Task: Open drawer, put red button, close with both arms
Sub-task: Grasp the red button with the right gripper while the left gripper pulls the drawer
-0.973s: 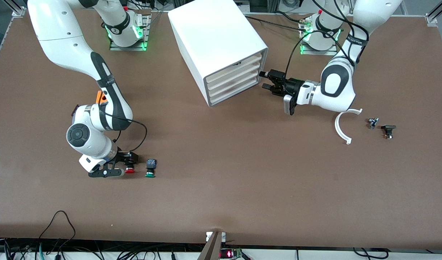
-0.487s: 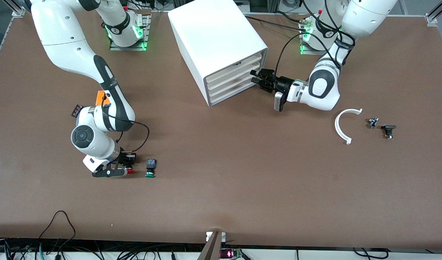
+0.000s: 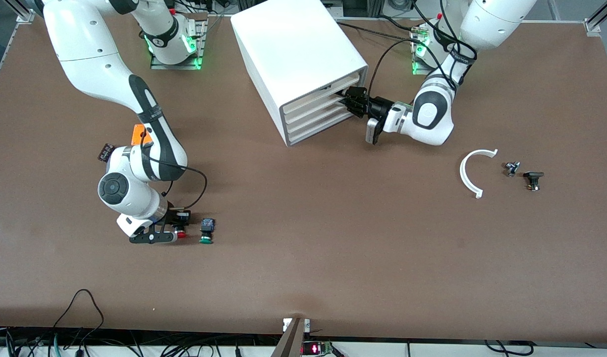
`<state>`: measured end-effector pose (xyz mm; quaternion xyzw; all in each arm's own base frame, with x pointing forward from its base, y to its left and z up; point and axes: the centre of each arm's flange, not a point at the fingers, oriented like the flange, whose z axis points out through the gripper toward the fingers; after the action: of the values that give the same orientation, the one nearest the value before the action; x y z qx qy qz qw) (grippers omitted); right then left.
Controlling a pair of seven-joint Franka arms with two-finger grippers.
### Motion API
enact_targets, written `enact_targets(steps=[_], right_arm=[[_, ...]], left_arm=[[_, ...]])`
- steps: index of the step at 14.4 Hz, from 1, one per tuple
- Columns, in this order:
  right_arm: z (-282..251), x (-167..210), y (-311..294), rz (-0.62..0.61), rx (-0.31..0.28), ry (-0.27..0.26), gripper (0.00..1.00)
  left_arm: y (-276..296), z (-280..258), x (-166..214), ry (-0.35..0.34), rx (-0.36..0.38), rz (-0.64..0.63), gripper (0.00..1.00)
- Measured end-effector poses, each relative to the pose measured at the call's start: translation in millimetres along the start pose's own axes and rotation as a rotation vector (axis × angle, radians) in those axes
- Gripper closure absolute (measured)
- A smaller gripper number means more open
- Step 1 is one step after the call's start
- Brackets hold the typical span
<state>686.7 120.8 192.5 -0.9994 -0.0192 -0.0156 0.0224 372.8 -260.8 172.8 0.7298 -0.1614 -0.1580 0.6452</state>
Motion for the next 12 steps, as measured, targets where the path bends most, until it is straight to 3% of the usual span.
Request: enact_targets(steps=[1,4,9,12], right_arm=[[-7.8,3.5,-1.6,0.011,0.009,-0.014,0.58],[-36.2,14.9,-7.5,0.061,0.021,-0.062,0.58],[-92.6,22.5,-38.5,0.169,0.006,-0.191,0.58],[-125.4,19.2,-67.4,0.300,-0.023,-0.239,0.58]], left_arm=[[-0.7,0.2,-1.3,-0.001,0.000,-0.001,0.63],[-2.7,0.5,-3.9,-0.001,0.002,-0.002,0.90],[-3.6,-5.4,-2.3,0.013,0.007,-0.002,0.90],[-2.8,-26.9,7.6,0.057,0.014,0.009,0.90]])
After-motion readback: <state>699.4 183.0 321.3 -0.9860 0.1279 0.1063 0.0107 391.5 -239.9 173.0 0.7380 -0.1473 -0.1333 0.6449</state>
